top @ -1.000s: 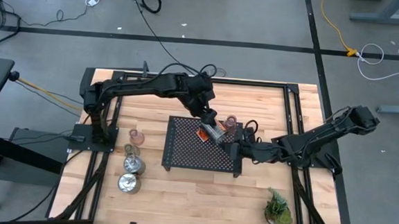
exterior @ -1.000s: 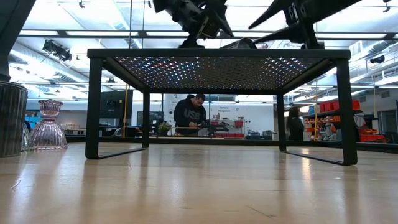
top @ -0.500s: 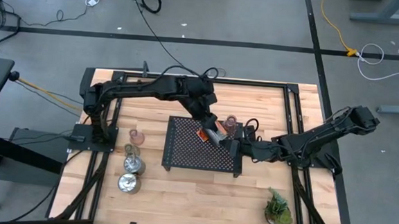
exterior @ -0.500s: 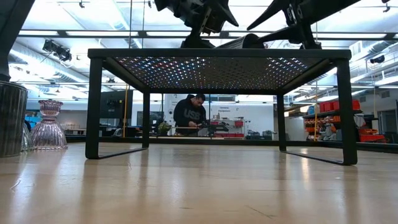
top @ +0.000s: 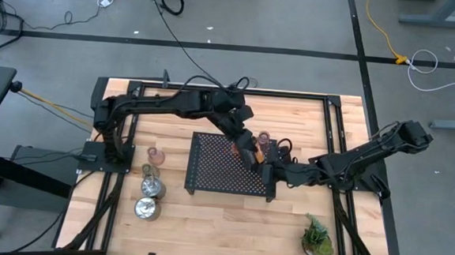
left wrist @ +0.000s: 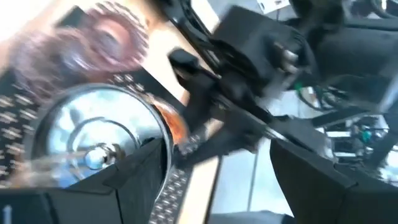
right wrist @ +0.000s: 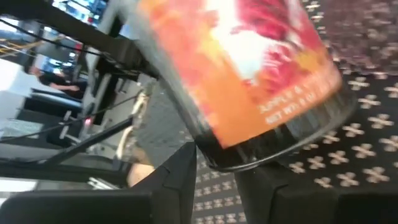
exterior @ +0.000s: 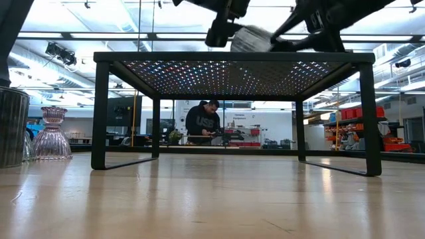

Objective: Pick & Place candle stick holders
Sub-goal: Put the silver scented candle on the shelf

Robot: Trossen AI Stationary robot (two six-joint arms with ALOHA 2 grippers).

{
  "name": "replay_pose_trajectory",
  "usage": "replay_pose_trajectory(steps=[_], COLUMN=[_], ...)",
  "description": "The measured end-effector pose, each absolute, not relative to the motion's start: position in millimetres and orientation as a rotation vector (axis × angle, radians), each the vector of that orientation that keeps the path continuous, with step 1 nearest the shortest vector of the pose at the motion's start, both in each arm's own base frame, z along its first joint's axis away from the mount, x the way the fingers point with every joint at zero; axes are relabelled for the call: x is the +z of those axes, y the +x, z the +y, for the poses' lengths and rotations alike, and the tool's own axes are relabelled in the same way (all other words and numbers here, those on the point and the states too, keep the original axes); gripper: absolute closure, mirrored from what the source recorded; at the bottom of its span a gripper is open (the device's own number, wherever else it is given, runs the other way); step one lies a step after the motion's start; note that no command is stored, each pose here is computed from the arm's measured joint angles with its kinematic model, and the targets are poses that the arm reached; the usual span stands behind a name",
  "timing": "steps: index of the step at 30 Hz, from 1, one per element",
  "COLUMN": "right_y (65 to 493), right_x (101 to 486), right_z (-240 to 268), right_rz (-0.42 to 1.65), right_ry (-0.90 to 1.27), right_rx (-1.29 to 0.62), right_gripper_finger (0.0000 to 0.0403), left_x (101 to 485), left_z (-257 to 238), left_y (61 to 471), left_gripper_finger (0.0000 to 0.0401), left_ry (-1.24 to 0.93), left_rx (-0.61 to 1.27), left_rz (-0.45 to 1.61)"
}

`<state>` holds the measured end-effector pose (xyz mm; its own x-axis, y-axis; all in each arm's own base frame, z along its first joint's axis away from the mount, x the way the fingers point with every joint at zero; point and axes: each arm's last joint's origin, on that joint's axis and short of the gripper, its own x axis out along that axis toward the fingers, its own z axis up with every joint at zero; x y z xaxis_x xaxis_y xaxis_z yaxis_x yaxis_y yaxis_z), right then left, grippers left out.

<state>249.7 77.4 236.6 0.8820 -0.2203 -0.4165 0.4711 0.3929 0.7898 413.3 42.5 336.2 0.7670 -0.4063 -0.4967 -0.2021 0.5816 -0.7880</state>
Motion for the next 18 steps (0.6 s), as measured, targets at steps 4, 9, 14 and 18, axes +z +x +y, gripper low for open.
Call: replay_pose_trajectory(steps=[4,9,14,18], right_y=[247.9,247.1,253.9,266.5], right_x=[232.5,230.8,226.9,219.8], right_z=[76.7,76.0,78.7,84.9], right_rz=[0.291,0.303,0.309,0.314], right_ry=[1.079,1.076,1.087,1.102], right_rx=[-0.472,-0.486,-0.453,-0.377], right_gripper_finger=[0.0298,0.0298,0.0298,0.0298], left_x=[336.4,337.5,341.9,344.0], left_z=[28.1,15.2,7.9,6.9], left_y=[414.2,417.1,420.6,423.1], left_gripper_finger=[0.0106,0.0106,0.0106,0.0106], left_ry=[-0.963,-0.943,-0.945,-0.954], left_rx=[-0.176,-0.194,-0.213,-0.207], left_rz=[0.737,0.721,0.673,0.638])
